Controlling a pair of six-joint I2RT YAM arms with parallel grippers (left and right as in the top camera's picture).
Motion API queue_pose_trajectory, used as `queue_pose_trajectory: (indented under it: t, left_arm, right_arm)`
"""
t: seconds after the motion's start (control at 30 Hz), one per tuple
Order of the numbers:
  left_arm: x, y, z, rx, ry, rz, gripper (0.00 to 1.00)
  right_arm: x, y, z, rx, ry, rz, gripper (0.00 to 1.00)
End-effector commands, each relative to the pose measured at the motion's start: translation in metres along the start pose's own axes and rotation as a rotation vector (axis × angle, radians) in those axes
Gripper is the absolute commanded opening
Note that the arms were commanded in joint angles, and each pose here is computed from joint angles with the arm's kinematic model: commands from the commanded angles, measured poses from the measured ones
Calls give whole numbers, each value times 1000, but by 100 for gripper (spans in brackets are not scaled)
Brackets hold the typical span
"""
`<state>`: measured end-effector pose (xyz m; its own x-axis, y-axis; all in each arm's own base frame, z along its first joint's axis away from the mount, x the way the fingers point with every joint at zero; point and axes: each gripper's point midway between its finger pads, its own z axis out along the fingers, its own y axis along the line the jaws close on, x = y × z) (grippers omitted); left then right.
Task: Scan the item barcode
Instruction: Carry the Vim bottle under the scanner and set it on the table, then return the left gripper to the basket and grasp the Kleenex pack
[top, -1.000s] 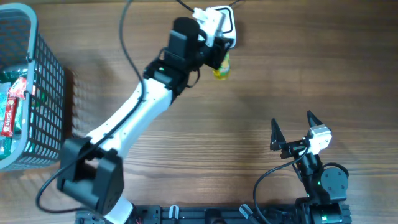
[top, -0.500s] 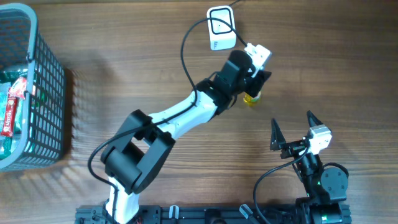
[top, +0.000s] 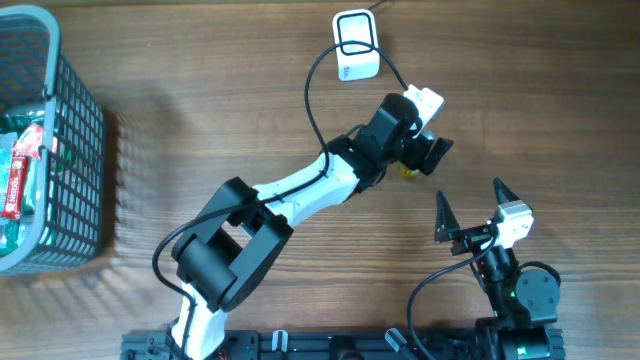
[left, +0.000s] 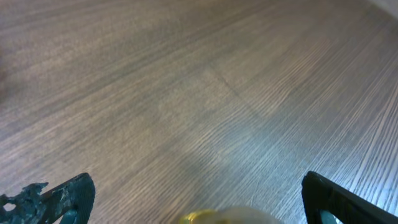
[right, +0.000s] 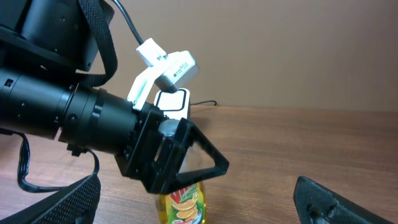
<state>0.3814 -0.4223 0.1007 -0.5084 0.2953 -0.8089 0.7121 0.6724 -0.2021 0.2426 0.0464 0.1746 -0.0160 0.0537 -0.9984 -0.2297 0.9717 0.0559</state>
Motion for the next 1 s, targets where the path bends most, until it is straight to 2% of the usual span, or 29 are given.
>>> queue_pose_trajectory:
  t: [0.0,0.13,0.3,0.37,0.47,0.6,0.7,0.83,0.9,0.97]
  left_arm:
    - [-23,-20,-18,36,-41,19,100]
    - [-58,-36,-56,56,-104,33,100]
    - [-112,-28,-116,22,-235,28,100]
    - [-132,-1,-146,-82,-292,6,100]
    - [-156,64,-209,-315,-375,-58,100]
    - [-173,154,-339,-587,-519,-151,100]
    - [-155,216,-462,-858,-628,-245,100]
    - [-87,272,-595,-1235,-678,-433,100]
    - [-54,291,-626,-1338,-672,-542,100]
    - [-22,310,-642,-1381,-652,-661,100]
  right_arm:
    - [-1,1,0,-9,-5,3,100]
    - [-1,1,0,-8,-4,3,100]
    - [-1,1,0,-8,-4,3,100]
    - [-1,1,0,-9,-4,3,100]
    - [-1,1,0,-8,-4,3,100]
    - [-1,1,0,-8,-5,3,100]
    - [-1,1,0,-8,-5,3,100]
    - [-1,1,0,-8,-5,3,100]
    - [-1,1,0,-8,-4,3,100]
    - [-1,1,0,-8,-5,3,100]
